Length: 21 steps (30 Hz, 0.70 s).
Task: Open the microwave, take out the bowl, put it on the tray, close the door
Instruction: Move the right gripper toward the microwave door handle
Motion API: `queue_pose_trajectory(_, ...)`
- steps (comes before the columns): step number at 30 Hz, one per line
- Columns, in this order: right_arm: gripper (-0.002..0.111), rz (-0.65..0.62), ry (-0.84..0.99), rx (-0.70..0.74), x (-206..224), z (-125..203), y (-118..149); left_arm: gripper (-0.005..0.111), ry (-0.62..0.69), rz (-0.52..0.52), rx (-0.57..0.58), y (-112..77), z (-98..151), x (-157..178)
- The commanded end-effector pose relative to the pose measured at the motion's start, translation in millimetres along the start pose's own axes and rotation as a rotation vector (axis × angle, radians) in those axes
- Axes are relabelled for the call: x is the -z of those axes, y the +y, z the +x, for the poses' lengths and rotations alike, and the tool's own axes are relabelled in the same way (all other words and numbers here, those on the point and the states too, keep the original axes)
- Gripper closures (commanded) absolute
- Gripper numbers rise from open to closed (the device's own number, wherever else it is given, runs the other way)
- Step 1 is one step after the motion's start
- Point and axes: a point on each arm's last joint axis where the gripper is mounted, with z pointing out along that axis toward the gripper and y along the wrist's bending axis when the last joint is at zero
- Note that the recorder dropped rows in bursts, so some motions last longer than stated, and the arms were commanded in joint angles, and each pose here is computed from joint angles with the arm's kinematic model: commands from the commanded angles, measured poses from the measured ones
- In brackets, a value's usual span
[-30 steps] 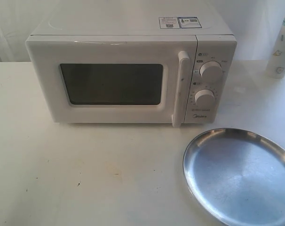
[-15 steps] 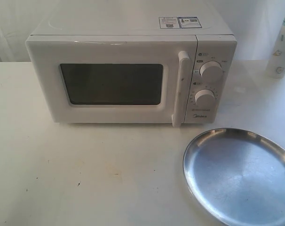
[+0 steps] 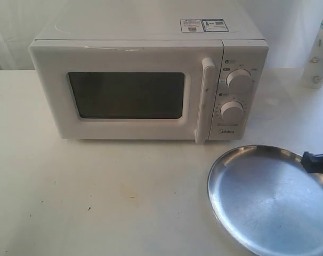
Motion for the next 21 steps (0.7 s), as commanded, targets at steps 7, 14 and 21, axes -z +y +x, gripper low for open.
queue_pose_trajectory(7, 0.108, -0.318, -0.082, 0.077, -63, -18, 20, 0.107, -0.01, 0.006, 0.007, -0.3, -1, 0)
queue_pose_trajectory(14, 0.108, -0.442, -0.074, 0.152, -112, -15, 25, 0.107, -0.01, 0.006, 0.007, -0.3, -1, 0)
queue_pose_trajectory(21, 0.108, -0.734, -0.073, 0.406, -135, -5, 37, 0.107, -0.01, 0.006, 0.007, -0.3, -1, 0)
